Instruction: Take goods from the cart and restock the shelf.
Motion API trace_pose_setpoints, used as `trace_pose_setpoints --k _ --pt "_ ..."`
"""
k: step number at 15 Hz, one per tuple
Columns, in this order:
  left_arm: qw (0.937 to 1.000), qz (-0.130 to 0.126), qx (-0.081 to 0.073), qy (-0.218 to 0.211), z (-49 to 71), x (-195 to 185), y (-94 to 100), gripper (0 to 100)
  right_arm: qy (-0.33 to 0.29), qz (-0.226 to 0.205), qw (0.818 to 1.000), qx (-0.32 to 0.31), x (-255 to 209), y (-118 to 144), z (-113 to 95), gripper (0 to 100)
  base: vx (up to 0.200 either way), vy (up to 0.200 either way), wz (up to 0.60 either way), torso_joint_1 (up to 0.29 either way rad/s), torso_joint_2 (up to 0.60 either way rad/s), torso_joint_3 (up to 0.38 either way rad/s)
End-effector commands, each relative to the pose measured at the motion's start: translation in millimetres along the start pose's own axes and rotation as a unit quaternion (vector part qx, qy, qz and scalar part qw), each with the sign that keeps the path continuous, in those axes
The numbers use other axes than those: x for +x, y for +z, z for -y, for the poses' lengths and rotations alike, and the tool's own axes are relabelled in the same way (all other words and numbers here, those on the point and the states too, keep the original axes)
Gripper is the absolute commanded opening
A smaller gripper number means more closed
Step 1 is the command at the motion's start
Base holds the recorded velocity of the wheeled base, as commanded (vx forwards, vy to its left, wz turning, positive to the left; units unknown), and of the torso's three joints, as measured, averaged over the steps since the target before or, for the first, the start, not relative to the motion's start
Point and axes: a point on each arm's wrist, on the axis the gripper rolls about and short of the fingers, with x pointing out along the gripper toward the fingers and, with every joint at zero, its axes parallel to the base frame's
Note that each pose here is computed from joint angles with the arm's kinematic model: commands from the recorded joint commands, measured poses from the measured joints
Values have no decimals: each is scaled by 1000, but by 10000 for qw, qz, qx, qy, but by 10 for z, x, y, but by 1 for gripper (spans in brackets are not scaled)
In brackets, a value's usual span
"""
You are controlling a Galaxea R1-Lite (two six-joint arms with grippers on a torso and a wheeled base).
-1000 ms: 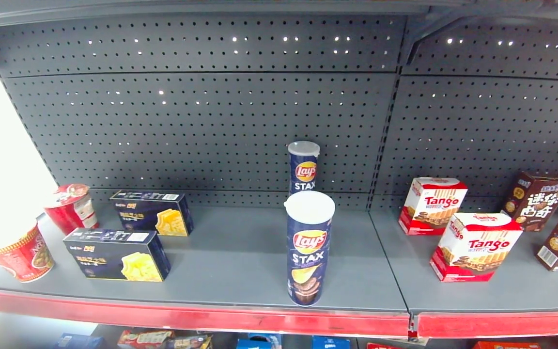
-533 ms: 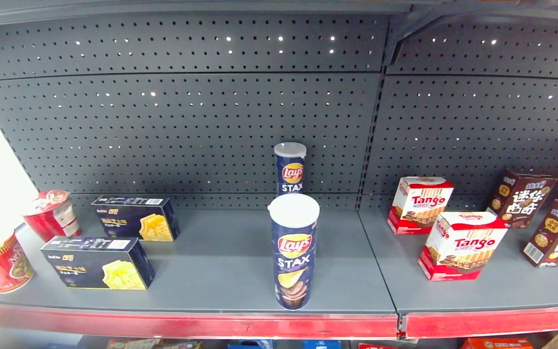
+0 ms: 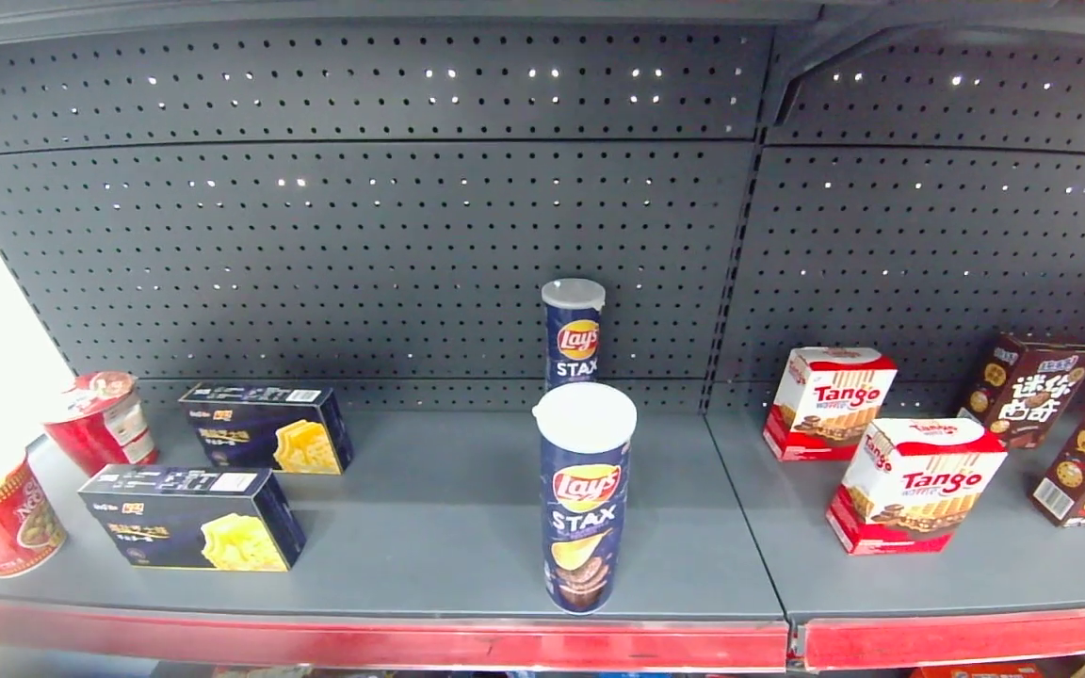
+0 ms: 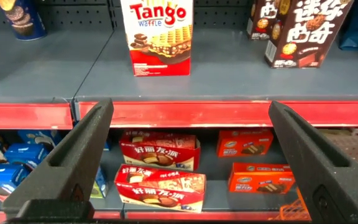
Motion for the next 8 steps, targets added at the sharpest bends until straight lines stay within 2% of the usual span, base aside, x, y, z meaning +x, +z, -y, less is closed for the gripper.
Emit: trace_pose_setpoints --k 1,8 --pt "10000 -6 3 2 0 1 0 100 3 -6 10000 1 1 0 0 100 0 200 0 7 2 2" --pt "10000 -7 -4 10 0 1 0 100 3 -6 10000 1 1 0 0 100 0 0 0 0 0 0"
